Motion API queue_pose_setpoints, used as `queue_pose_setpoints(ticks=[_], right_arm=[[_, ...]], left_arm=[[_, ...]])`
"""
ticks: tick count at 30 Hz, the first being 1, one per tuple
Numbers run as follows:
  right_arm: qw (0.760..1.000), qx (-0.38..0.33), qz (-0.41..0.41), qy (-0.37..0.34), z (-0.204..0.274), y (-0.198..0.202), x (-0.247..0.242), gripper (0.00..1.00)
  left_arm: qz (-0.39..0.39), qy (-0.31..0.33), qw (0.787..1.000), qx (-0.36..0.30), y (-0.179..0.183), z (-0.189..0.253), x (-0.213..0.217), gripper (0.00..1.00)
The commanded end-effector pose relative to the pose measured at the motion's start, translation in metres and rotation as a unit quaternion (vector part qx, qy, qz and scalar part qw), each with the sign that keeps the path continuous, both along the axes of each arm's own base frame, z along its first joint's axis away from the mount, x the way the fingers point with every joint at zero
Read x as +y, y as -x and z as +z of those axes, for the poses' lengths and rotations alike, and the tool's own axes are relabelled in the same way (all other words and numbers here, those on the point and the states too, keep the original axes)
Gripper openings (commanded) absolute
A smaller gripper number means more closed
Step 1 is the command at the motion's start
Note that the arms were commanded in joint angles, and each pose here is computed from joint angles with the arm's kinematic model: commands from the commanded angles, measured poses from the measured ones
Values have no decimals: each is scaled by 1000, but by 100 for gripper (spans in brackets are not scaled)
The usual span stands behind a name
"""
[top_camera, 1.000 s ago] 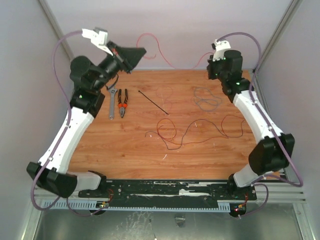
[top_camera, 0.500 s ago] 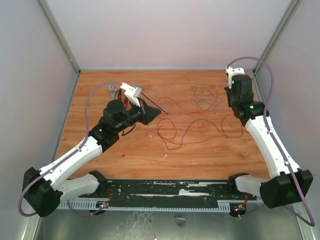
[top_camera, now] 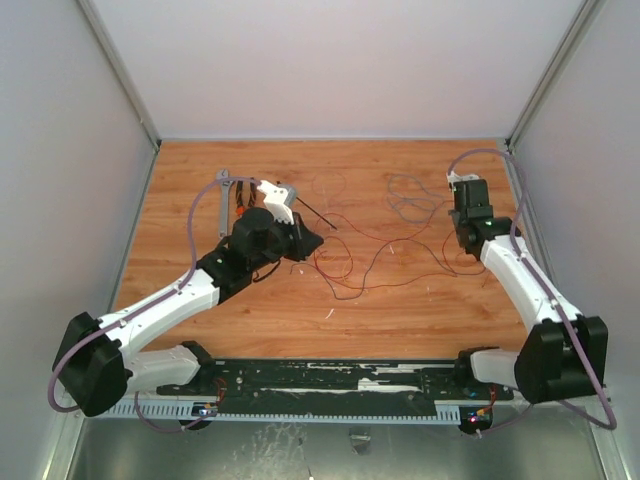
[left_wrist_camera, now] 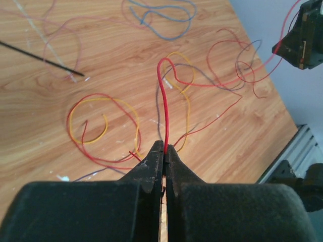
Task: Zip-tie the wires
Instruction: Straighten the cable at the center of the board.
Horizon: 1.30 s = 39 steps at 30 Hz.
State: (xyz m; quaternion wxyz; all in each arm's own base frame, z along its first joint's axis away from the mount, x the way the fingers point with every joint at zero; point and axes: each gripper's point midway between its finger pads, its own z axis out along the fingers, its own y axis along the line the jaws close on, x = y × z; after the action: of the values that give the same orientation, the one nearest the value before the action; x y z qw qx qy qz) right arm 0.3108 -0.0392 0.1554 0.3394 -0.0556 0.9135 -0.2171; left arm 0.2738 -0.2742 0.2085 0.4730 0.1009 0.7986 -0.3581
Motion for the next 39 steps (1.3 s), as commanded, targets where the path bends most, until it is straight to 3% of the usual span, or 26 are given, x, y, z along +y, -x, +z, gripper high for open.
queue_pose_setpoints(ticks=[1, 5, 8, 13, 17, 20, 27, 34, 36, 39], right_arm=[[998, 56, 7, -12, -27, 2, 5, 11], [995, 101, 10, -16, -49, 6, 8, 13], [992, 124, 17, -20, -61, 10, 11, 20], [993, 113, 24, -28, -55, 6, 14, 28], [996, 91, 17, -18, -45, 4, 9, 52], [998, 62, 6, -23, -31, -2, 7, 58], [996, -55, 3, -67, 21, -20, 15, 65], [984, -148, -3, -99, 57, -31, 19, 97], [976, -175, 13, -126, 68, -40, 29, 99], [960, -199, 59, -187, 82, -55, 57, 99]], left_arm=[[22, -41, 999, 14, 2, -15, 15, 0], [10, -60, 997, 46, 13, -38, 17, 0], [13, -70, 996, 58, 16, -50, 21, 0], [7, -75, 995, 72, 20, -57, 21, 0], [-5, -75, 993, 86, 27, -66, 20, 0], [-9, -76, 993, 92, 30, -70, 21, 0], [12, -88, 992, 93, 33, -76, 33, 20], [24, -108, 988, 108, 36, -90, 42, 44], [45, -113, 988, 99, 32, -85, 49, 51], [76, -106, 989, 65, 23, -59, 61, 69]])
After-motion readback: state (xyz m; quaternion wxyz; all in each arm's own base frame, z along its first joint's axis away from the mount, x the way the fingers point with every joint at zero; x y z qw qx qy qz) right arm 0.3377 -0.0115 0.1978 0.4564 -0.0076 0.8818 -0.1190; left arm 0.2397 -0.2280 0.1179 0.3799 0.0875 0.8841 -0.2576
